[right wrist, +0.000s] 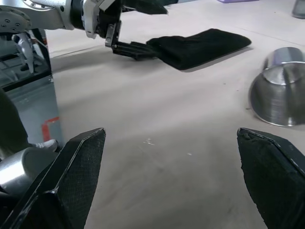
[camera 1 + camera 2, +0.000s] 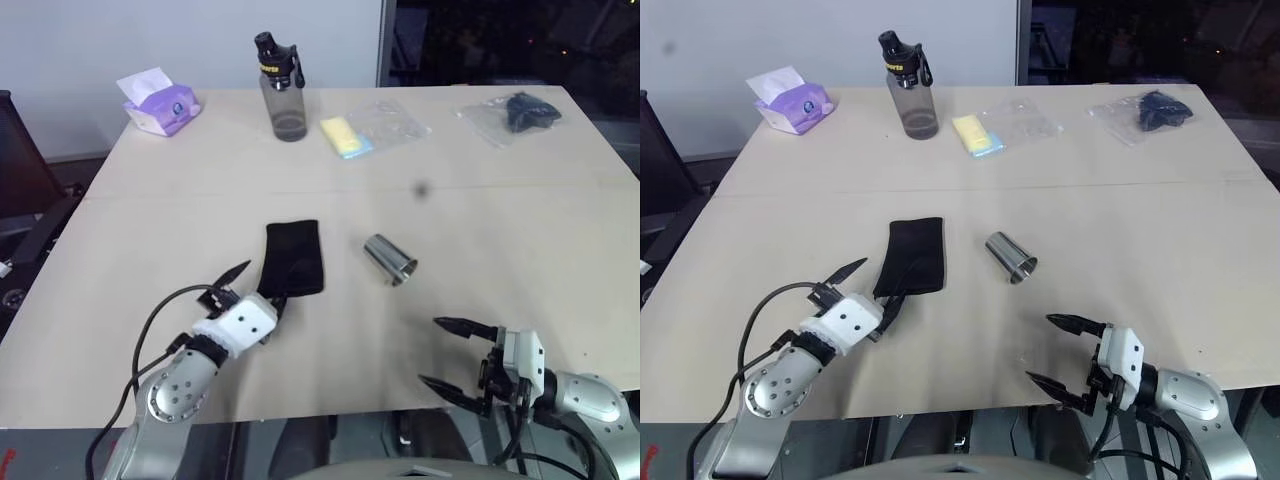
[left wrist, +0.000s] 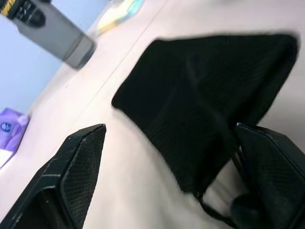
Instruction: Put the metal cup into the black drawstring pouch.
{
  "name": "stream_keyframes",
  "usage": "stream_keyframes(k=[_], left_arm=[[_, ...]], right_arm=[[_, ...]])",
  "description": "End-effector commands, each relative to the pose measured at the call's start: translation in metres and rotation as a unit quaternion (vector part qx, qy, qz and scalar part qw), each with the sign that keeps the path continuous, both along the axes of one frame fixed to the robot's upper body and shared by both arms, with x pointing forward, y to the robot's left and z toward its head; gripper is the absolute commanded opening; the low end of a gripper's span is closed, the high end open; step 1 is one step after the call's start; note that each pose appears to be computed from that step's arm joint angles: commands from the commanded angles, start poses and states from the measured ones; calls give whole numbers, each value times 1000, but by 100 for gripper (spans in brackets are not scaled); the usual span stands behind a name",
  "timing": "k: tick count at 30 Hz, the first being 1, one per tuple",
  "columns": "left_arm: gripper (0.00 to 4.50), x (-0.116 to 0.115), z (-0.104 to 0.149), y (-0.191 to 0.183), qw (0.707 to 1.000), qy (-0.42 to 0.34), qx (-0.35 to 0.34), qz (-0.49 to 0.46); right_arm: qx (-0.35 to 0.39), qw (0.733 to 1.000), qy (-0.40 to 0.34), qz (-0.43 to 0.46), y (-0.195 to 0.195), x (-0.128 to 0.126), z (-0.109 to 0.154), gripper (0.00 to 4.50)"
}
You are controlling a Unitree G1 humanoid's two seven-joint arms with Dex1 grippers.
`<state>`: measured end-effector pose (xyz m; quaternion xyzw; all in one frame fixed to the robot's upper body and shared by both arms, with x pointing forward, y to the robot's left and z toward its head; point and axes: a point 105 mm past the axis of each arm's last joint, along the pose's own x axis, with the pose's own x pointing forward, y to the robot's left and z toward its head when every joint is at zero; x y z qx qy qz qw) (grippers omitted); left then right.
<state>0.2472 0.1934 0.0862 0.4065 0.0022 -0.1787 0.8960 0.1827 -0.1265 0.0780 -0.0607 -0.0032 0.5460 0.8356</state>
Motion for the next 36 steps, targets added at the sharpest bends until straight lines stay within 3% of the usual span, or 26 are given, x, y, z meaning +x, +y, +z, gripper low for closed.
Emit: stream_keyframes(k=[1,10,13,17,21,32,36], left_arm=[[450,6,4,8,1000,-13,4,13],[450,23,13,3,999,-40,-8,7],[369,27,19,0,998,-58,-6,4],[170,20,31,-16,995,-81,-31,-48],[3,15,30,-14,995,-76,-31,-52],[3,22,39,-12,993,-81,-73,-37],[3,28,47,-20,987,-57,-143,-43]], right_arm=[[9,1000,-16,9,6,-2,8,446],[10,1000,-16,6,6,-1,8,446],[10,1000,-16,5,6,-1,8,450],[9,1000,-14,3,7,-1,8,450],[9,1000,-14,4,6,-1,8,450],[13,1000,-14,4,7,1,7,450],[47,998,-30,-27,7,16,24,450]])
